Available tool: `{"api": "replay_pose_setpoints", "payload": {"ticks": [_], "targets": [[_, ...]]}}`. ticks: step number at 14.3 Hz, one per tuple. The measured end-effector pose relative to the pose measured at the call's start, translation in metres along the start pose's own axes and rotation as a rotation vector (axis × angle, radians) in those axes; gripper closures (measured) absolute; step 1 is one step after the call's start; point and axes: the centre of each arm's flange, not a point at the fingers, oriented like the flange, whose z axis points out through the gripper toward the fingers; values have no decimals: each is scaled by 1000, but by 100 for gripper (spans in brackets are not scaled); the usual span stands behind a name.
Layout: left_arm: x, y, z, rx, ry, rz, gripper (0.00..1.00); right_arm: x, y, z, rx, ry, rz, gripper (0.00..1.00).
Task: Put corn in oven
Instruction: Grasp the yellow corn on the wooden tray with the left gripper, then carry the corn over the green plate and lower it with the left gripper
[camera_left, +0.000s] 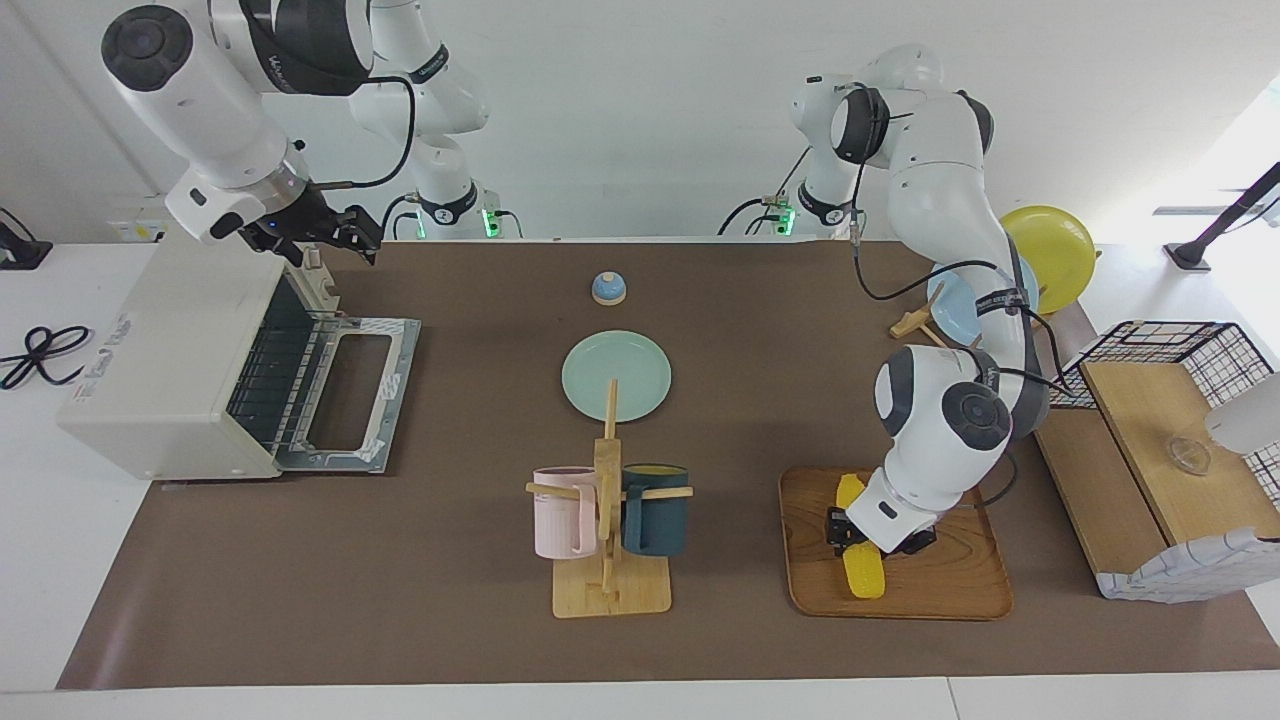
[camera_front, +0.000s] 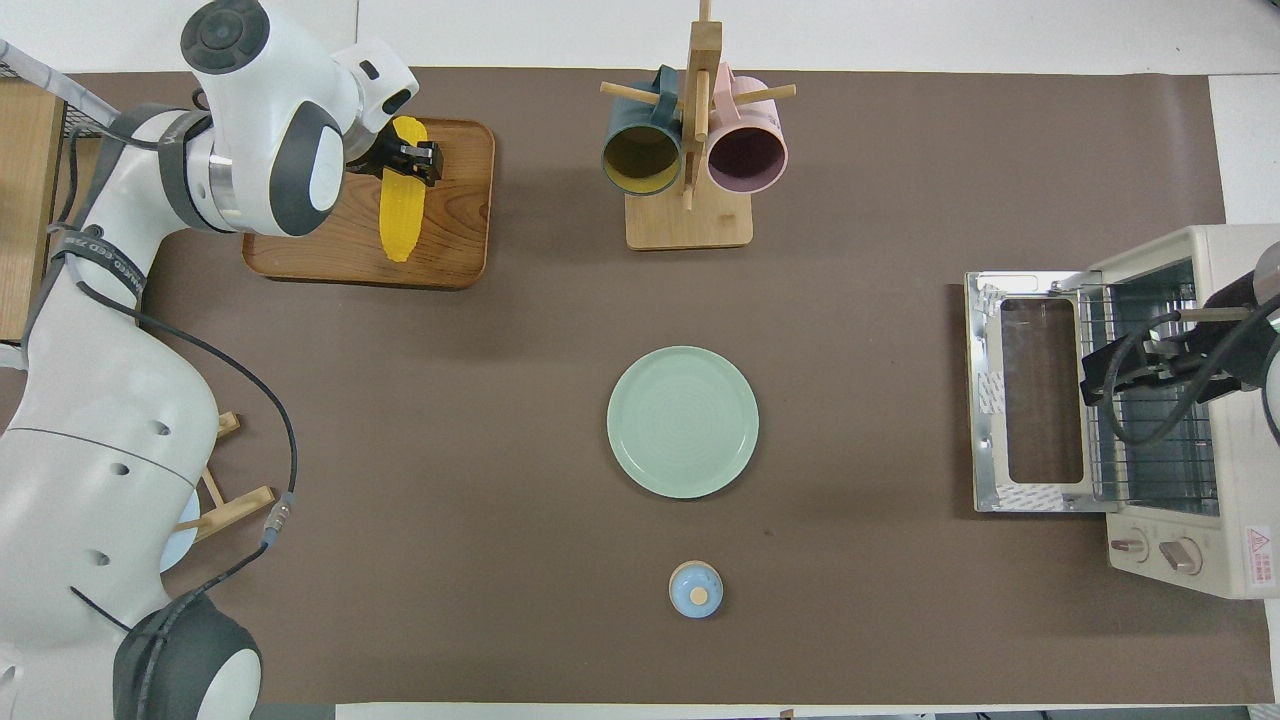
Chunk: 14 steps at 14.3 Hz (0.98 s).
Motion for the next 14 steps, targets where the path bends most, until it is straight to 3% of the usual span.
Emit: {"api": "replay_pose_setpoints", "payload": {"ticks": [3,8,11,14], "targets": [[-23,24,-51,-2,-21,-49,43,3,-8,-3,-3,9,-3,0],[-111,119,-108,-23,-69,-93,43,8,6,-13,3,69,29,0],[-159,191,-107,-28,-77,-111,43,8,6,-15,4,72,29,0],[-200,256,-82,-62,-16,-93,43,8,6,-15,4,72,29,0]]}}
